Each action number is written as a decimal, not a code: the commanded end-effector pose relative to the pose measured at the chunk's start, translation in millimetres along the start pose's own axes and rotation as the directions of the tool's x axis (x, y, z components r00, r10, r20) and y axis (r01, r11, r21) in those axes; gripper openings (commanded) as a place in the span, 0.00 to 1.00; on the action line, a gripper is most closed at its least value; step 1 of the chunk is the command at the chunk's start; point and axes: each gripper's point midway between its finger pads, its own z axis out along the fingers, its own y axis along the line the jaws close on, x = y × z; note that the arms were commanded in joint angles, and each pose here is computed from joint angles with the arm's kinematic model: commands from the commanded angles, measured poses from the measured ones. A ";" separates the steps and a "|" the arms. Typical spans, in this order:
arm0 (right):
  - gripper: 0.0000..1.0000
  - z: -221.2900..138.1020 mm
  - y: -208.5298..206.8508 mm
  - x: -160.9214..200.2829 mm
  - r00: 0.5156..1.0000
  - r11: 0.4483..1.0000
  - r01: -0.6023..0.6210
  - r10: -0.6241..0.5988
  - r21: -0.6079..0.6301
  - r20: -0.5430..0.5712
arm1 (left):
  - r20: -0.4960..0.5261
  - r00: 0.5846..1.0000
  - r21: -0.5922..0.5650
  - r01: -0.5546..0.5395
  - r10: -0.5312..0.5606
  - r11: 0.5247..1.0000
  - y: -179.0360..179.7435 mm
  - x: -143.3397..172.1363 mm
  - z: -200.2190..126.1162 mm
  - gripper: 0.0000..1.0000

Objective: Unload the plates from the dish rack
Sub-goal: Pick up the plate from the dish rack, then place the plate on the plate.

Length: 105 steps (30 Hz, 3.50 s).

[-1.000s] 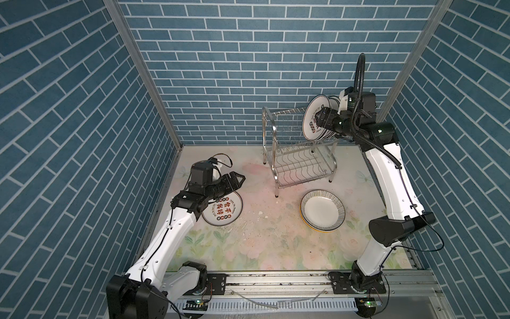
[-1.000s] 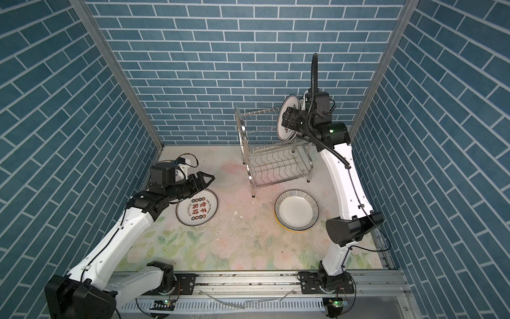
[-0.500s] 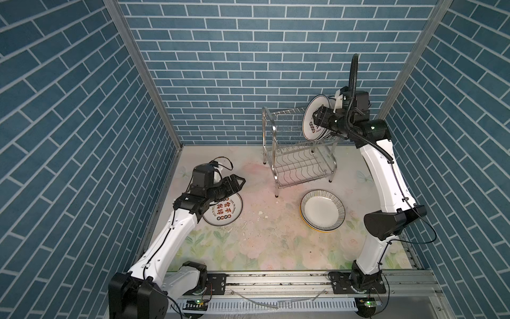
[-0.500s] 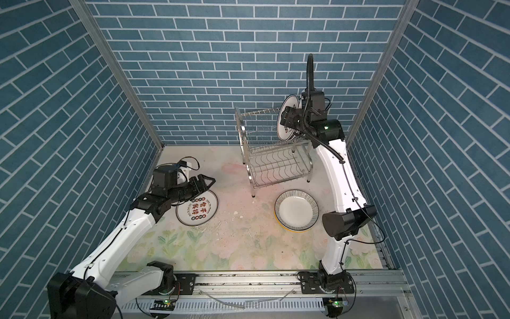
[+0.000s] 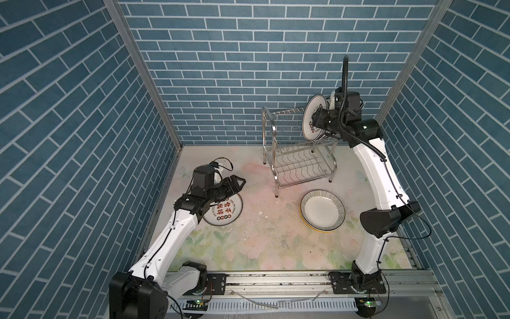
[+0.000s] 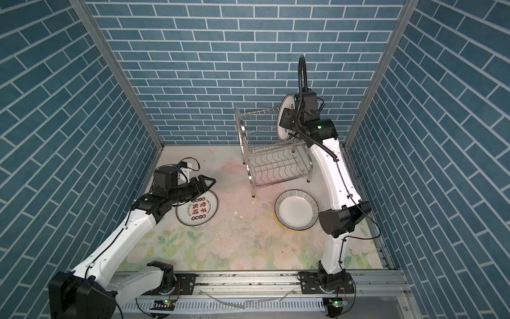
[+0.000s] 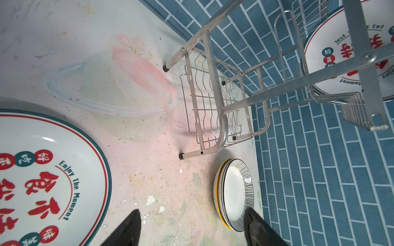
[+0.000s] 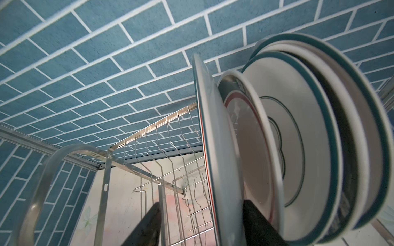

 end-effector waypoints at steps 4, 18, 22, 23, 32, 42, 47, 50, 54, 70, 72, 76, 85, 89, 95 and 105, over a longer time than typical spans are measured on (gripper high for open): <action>0.44 3.1 2.6 -12.5 0.993 0.993 0.073 -0.081 0.097 0.085 | -0.008 1.000 0.013 0.000 0.000 1.000 0.4 5.8 0.4 0.76; 0.13 14.1 8.9 -7.1 0.985 0.981 0.119 -0.136 0.156 0.103 | -0.022 1.000 0.000 0.007 -0.007 1.000 7.6 12.7 1.8 0.77; 0.03 13.5 10.7 -6.7 0.983 0.978 0.131 -0.149 0.160 0.104 | -0.026 1.000 0.000 0.009 -0.009 1.000 9.6 14.6 3.4 0.78; 0.02 13.6 10.2 -7.0 0.983 0.978 0.133 -0.151 0.160 0.104 | -0.026 1.000 0.000 0.010 -0.010 1.000 10.0 14.7 3.8 0.78; 0.00 3.8 13.9 -14.4 0.976 0.976 0.154 -0.175 0.156 0.130 | -0.030 0.999 0.000 0.016 -0.016 1.000 12.7 15.8 7.8 0.78; 0.00 -29.0 25.9 -41.4 0.914 0.940 0.218 -0.291 0.261 0.283 | -0.040 0.999 -0.005 0.022 -0.023 1.000 16.5 19.5 10.0 0.78; 0.00 -45.8 30.2 -53.5 0.881 0.925 0.231 -0.331 0.302 0.340 | -0.043 0.999 -0.008 0.028 -0.028 1.000 18.6 20.8 11.4 0.78; 0.00 -56.6 31.3 -61.6 0.861 0.923 0.228 -0.339 0.309 0.378 | -0.043 0.998 -0.006 0.035 -0.035 0.999 20.0 21.4 13.4 0.78; 0.00 -75.5 34.2 -77.7 0.827 0.921 0.221 -0.351 0.321 0.438 | -0.046 0.998 -0.002 0.041 -0.042 0.999 20.1 21.8 15.2 0.78; 0.00 -229.2 -14.4 -133.5 0.679 0.871 0.113 -0.419 0.477 0.603 | -0.090 0.995 0.024 -0.050 0.052 0.998 -8.0 24.7 20.8 0.81; 0.00 -250.4 -33.8 -123.5 0.684 0.862 0.081 -0.413 0.501 0.601 | -0.105 0.992 0.027 -0.071 0.073 0.997 -15.3 30.9 24.9 0.81; 0.00 -274.4 -74.1 -87.9 0.720 0.837 0.034 -0.400 0.547 0.568 | -0.151 0.980 0.022 -0.125 0.126 0.992 -25.7 49.5 34.4 0.81; 0.00 -290.2 -175.8 57.9 0.868 0.810 -0.058 -0.248 0.584 0.430 | -0.200 0.964 0.093 -0.157 0.173 0.983 -31.0 96.0 53.1 0.80; 0.00 -275.4 -201.0 128.3 0.942 0.827 -0.030 -0.164 0.561 0.292 | -0.245 0.957 0.083 -0.142 0.158 0.986 -18.0 119.3 65.4 0.81; 0.00 -247.0 -202.0 213.5 0.998 0.902 -0.031 0.001 0.430 0.070 | -0.314 0.941 0.030 -0.123 0.126 0.992 10.0 156.5 79.3 0.80; 0.00 -181.8 -119.9 283.0 0.963 0.980 -0.197 0.197 0.021 -0.186 | -0.296 0.952 0.004 -0.082 0.079 0.997 32.5 173.7 71.5 0.80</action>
